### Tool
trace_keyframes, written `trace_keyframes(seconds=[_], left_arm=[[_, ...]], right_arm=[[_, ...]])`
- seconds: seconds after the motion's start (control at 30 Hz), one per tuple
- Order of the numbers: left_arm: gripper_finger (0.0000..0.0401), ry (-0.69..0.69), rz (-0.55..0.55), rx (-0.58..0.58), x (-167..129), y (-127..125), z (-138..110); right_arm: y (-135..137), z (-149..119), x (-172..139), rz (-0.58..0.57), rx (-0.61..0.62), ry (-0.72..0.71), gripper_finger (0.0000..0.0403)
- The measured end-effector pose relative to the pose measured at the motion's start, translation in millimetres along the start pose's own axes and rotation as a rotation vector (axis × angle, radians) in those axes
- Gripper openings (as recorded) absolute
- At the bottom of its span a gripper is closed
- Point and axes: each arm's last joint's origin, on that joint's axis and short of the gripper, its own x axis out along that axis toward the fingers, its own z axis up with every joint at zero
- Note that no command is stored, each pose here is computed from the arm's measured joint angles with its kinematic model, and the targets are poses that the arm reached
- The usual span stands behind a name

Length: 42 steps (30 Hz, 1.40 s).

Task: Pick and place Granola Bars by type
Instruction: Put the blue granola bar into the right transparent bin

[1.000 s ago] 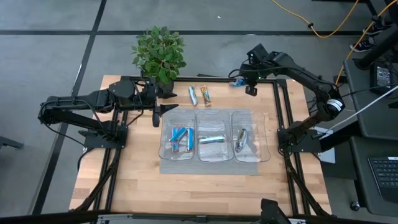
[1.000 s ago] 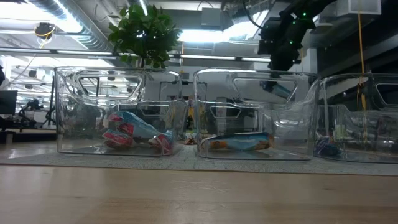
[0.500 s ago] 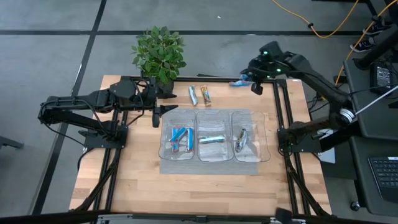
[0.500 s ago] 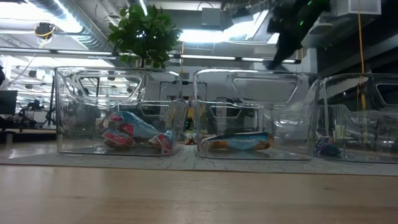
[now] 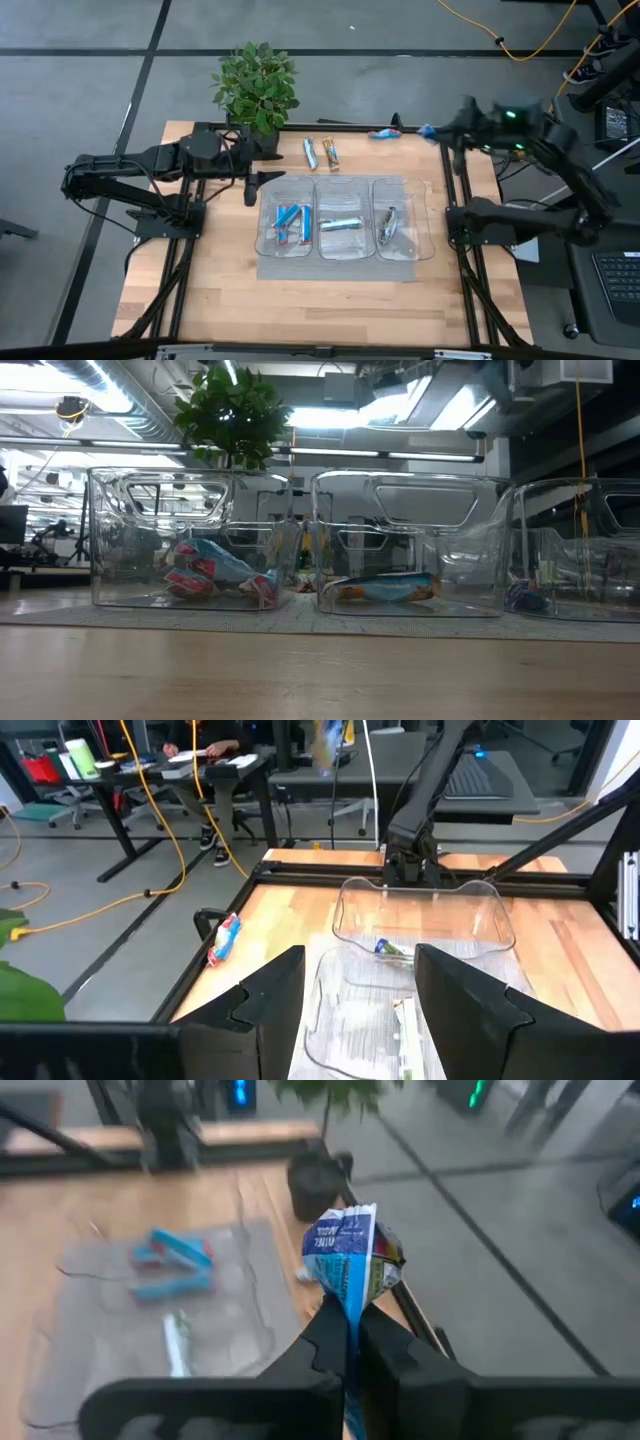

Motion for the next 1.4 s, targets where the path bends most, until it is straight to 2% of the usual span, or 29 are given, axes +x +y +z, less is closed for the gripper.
trace_keyframes(seconds=[0.33, 0.57, 0.67, 1.07, 1.23, 1.4], left_arm=[[0.0182, 0.009, 0.0, 0.021, 0, 0, -1], [0.0182, 0.009, -0.006, 0.027, 0, 0, -1], [0.0182, 0.009, -0.007, 0.026, 0, 0, -1], [0.0182, 0.009, -0.008, 0.014, 0, 0, -1], [0.0182, 0.01, -0.009, 0.009, 0, 0, -1], [0.0182, 0.01, -0.009, 0.007, 0, 0, -1]], right_arm=[[24, -10, -53, 0.049, -0.036, -0.174, 0.0012], [27, -11, -62, 0.073, -0.051, -0.222, 0.0012], [27, -9, -60, 0.12, -0.059, -0.227, 0.0012], [26, -7, -51, 0.151, -0.105, -0.207, 0.0012], [26, -10, -23, 0.252, -0.092, -0.125, 0.0012], [34, -26, 18, 0.364, -0.066, 0.024, 0.0012]])
